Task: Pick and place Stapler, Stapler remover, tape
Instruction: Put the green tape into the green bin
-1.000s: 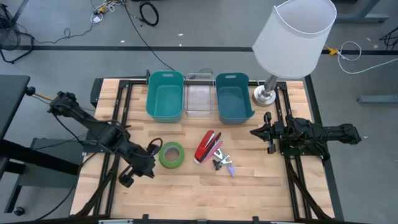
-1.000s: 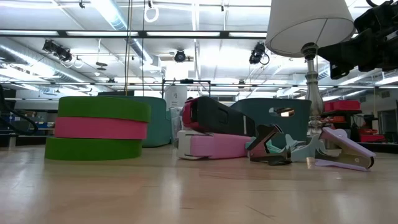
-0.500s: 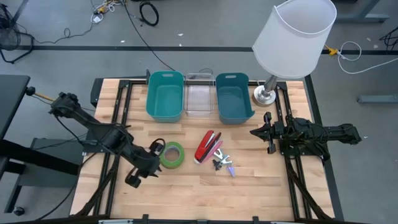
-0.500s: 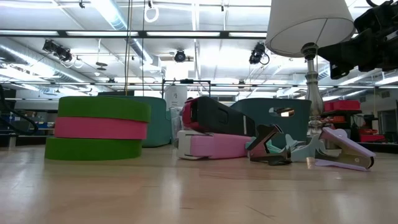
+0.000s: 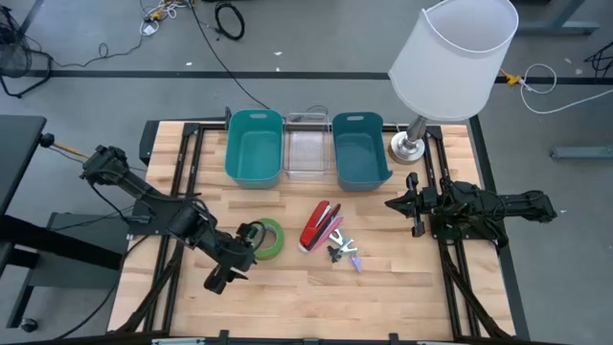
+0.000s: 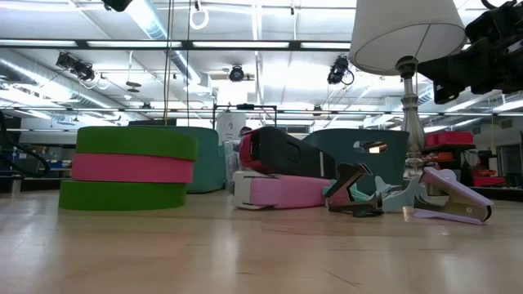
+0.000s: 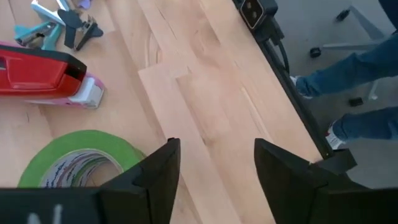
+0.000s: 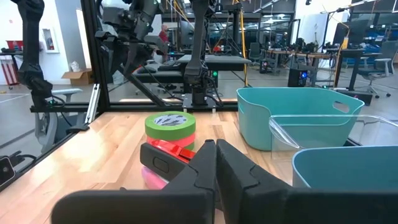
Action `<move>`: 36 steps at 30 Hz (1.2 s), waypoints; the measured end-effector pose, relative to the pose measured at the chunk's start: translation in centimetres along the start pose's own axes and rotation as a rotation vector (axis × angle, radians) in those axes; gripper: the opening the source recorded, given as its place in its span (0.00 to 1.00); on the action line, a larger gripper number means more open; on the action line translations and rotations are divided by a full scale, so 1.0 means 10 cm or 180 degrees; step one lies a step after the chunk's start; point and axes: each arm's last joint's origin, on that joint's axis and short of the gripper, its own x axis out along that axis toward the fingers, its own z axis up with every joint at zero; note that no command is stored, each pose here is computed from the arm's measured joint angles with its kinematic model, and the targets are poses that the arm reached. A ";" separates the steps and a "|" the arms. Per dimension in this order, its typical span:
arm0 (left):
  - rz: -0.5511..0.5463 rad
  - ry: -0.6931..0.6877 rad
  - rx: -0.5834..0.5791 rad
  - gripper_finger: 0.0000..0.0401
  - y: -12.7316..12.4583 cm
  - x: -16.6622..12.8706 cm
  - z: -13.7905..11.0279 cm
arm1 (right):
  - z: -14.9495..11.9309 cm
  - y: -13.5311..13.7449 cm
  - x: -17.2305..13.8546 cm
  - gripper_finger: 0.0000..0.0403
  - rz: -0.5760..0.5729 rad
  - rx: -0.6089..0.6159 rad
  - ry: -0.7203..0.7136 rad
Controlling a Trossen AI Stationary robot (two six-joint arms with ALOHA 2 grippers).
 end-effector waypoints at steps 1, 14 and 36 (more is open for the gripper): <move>0.0002 0.0011 0.0001 0.53 0.00 0.01 0.00 | 0.00 0.00 0.00 0.04 -0.0001 0.0000 0.0000; 0.0463 0.0251 0.0186 0.54 0.07 0.03 -0.07 | 0.00 0.00 0.00 0.04 -0.0001 0.0000 -0.0001; 0.0464 0.1086 0.0973 0.54 0.27 0.13 -0.23 | 0.00 0.00 0.00 0.04 0.0001 0.0000 -0.0002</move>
